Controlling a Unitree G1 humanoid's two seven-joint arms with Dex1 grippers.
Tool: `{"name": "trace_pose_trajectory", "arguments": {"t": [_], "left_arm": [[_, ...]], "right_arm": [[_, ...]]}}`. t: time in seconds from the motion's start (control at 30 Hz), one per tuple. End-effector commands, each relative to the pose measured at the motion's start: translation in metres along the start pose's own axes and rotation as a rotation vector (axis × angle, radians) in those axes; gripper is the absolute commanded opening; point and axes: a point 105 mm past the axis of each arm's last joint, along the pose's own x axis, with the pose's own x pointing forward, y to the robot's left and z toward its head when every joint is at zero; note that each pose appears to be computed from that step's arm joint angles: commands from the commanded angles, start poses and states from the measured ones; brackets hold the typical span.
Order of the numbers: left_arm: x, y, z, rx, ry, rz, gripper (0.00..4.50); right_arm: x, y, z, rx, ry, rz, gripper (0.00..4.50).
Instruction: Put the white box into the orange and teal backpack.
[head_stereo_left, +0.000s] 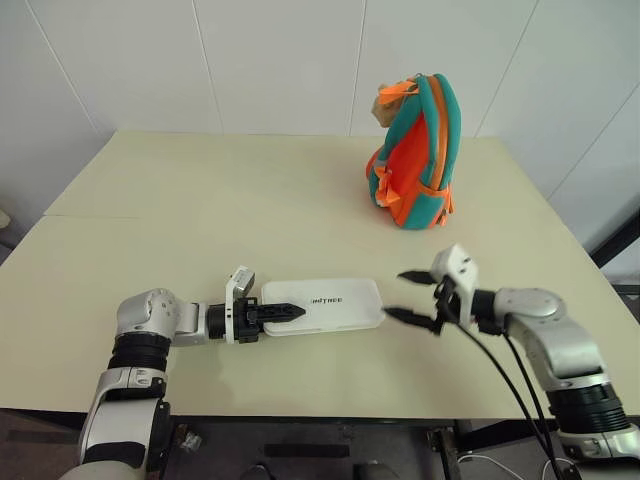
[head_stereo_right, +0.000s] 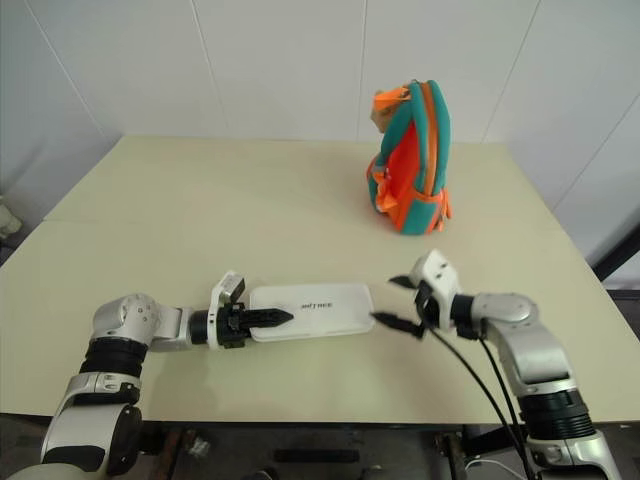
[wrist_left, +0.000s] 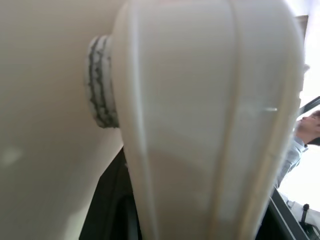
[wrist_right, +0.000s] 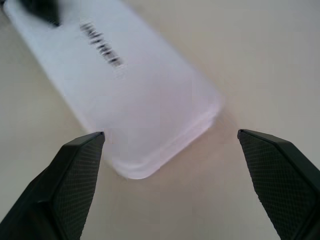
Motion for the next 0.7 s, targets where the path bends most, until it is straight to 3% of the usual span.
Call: {"name": "trace_pose_trajectory", "arguments": {"t": [0.03,0.27,0.43,0.7], "left_arm": [[-0.013,-0.001,0.013,0.055,-0.112,-0.005,1.36],[-0.032,-0.003,0.022,0.203,-0.263,0.025,1.36],[-0.029,-0.005,0.011,0.225,-0.275,0.032,1.36],[-0.043,-0.009,0.000,0.242,-0.350,0.054,1.36]], "right_arm": [[-0.018,-0.034,0.038,-0.055,-0.089,-0.202,4.50],[-0.020,-0.133,0.086,-0.051,-0.178,-0.719,4.50],[0.015,-0.146,0.095,0.037,-0.214,-0.740,4.50],[0.065,-0.136,0.095,0.142,-0.189,-0.668,4.50]]}}
